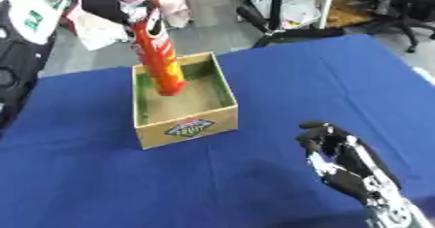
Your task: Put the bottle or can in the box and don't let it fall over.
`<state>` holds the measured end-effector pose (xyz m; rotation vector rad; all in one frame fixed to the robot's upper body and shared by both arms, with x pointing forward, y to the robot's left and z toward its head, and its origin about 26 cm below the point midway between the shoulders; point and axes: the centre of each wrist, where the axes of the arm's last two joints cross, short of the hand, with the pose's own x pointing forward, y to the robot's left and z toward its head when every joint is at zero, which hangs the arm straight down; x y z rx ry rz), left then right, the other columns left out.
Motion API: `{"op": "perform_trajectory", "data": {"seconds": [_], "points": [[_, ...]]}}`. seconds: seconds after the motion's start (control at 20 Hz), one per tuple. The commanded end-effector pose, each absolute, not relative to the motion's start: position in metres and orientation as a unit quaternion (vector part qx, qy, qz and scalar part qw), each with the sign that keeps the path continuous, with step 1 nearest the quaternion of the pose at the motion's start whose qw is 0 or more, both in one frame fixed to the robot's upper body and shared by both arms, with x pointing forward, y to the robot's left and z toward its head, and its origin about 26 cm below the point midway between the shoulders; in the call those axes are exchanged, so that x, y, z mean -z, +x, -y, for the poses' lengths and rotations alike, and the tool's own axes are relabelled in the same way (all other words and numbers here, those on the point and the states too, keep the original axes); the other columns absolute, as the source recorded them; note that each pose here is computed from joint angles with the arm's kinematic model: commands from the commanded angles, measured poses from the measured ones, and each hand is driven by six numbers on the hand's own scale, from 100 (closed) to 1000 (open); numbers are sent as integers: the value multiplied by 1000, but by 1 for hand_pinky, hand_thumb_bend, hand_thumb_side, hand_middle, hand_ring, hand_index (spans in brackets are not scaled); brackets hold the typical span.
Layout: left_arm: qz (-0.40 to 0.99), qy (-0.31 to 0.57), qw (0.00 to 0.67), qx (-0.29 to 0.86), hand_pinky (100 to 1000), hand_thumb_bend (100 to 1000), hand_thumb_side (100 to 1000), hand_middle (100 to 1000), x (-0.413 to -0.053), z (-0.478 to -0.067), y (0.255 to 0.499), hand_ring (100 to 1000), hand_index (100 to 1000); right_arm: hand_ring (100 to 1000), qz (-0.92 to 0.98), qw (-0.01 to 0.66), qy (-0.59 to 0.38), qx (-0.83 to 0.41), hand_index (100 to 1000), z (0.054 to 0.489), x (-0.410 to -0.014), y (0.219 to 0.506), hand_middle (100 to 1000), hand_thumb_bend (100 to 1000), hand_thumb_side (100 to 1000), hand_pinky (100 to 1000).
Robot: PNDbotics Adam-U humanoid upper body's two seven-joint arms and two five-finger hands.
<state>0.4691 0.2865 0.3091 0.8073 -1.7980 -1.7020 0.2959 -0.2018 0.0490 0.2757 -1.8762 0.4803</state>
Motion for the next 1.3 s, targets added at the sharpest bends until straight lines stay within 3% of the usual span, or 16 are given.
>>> {"op": "perform_trajectory", "data": {"seconds": [0.05, 0.15, 0.25, 0.35, 0.45, 0.7, 0.75, 0.9, 1.3], "points": [[685, 331, 236, 605, 963, 100, 923, 1000, -331, -299, 457, 989, 1000, 736, 799, 553, 112, -207, 642, 204, -53, 297, 770, 100, 157, 759], [694, 334, 223, 597, 953, 100, 832, 1000, -333, -303, 451, 979, 1000, 737, 799, 554, 111, -207, 643, 204, -53, 297, 770, 100, 157, 759], [707, 337, 204, 587, 928, 100, 604, 986, -337, -309, 440, 955, 1000, 736, 800, 553, 110, -206, 642, 205, -53, 297, 770, 100, 157, 759], [727, 333, 188, 570, 903, 100, 448, 964, -340, -317, 425, 926, 1000, 736, 800, 554, 107, -204, 642, 206, -53, 298, 770, 100, 156, 759], [755, 317, 181, 545, 878, 100, 407, 945, -340, -324, 406, 895, 1000, 736, 800, 554, 106, -202, 642, 207, -53, 297, 770, 100, 156, 759], [839, 214, 216, 451, 797, 100, 464, 877, -304, -332, 360, 802, 971, 736, 802, 553, 104, -199, 642, 207, -54, 297, 770, 100, 156, 759], [856, 183, 230, 425, 756, 100, 512, 845, -292, -331, 352, 757, 947, 736, 803, 553, 103, -197, 642, 207, -54, 298, 770, 100, 157, 759], [888, 103, 285, 346, 718, 100, 548, 817, -253, -328, 332, 720, 924, 736, 804, 553, 101, -192, 642, 208, -55, 298, 770, 100, 156, 759], [899, 15, 396, 184, 648, 100, 666, 758, -169, -309, 292, 643, 882, 736, 806, 556, 93, -178, 643, 211, -54, 298, 770, 100, 155, 759]]}}
